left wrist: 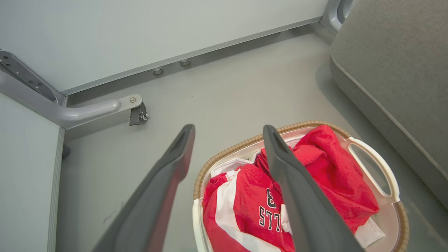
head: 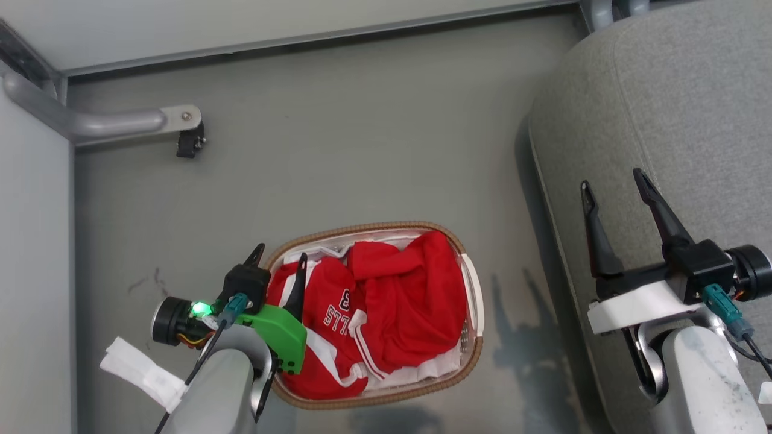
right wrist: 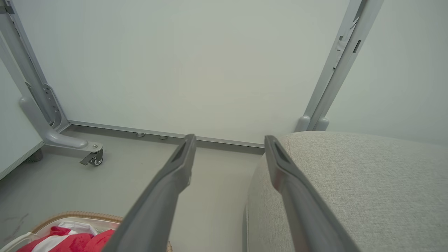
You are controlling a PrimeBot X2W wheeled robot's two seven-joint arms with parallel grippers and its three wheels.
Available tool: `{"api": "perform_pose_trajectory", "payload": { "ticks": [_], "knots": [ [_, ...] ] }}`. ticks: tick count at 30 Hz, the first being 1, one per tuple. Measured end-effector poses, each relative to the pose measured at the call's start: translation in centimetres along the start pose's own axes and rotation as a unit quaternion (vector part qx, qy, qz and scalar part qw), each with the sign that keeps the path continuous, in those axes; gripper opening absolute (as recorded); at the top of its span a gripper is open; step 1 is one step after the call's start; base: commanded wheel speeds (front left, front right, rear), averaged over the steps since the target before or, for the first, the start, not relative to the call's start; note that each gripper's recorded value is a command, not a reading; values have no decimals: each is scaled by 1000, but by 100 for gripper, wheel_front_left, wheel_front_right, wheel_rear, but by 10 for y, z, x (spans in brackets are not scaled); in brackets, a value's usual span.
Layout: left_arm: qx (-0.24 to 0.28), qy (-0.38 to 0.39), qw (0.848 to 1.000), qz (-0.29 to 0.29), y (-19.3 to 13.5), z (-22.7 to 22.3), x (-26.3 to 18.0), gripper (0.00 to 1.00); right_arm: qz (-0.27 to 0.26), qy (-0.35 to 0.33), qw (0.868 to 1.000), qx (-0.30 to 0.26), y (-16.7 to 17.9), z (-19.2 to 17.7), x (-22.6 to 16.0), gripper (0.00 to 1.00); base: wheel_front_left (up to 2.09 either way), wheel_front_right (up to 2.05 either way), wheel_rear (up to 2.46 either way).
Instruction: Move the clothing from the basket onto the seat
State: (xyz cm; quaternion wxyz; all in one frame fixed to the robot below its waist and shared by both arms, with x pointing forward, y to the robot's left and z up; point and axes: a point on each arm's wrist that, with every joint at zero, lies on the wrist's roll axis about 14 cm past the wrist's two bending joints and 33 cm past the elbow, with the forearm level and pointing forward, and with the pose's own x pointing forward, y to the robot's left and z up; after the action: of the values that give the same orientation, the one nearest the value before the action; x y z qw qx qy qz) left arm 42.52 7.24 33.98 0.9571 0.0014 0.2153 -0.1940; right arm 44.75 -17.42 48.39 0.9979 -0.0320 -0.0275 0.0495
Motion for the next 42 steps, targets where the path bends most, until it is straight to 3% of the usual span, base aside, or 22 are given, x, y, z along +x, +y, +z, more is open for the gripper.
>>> {"api": "perform_pose_trajectory", "payload": {
  "ticks": [6,18,34,38,39,40,42],
  "knots": [
    [33,84,995,-42,-5,-49,30,100,1,22,1000,7,-2,-27,19,100,0,0,0],
    [92,220,965,-108,-2,-138,65,100,-14,77,996,30,-12,-86,30,100,0,0,0],
    [136,291,938,-131,3,-190,104,100,-49,128,990,39,-36,-126,16,100,0,0,0],
    [135,328,925,-135,-1,-204,100,100,-54,136,989,38,-40,-130,13,100,0,0,0],
    [133,336,923,-135,-2,-207,99,79,-55,137,988,37,-40,-130,12,100,0,0,0],
    [130,347,919,-135,-2,-209,97,48,-56,137,988,37,-41,-130,12,100,0,0,0],
    [128,362,914,-133,-3,-212,93,12,-56,136,988,38,-41,-129,12,100,0,0,0]
  ]
}}
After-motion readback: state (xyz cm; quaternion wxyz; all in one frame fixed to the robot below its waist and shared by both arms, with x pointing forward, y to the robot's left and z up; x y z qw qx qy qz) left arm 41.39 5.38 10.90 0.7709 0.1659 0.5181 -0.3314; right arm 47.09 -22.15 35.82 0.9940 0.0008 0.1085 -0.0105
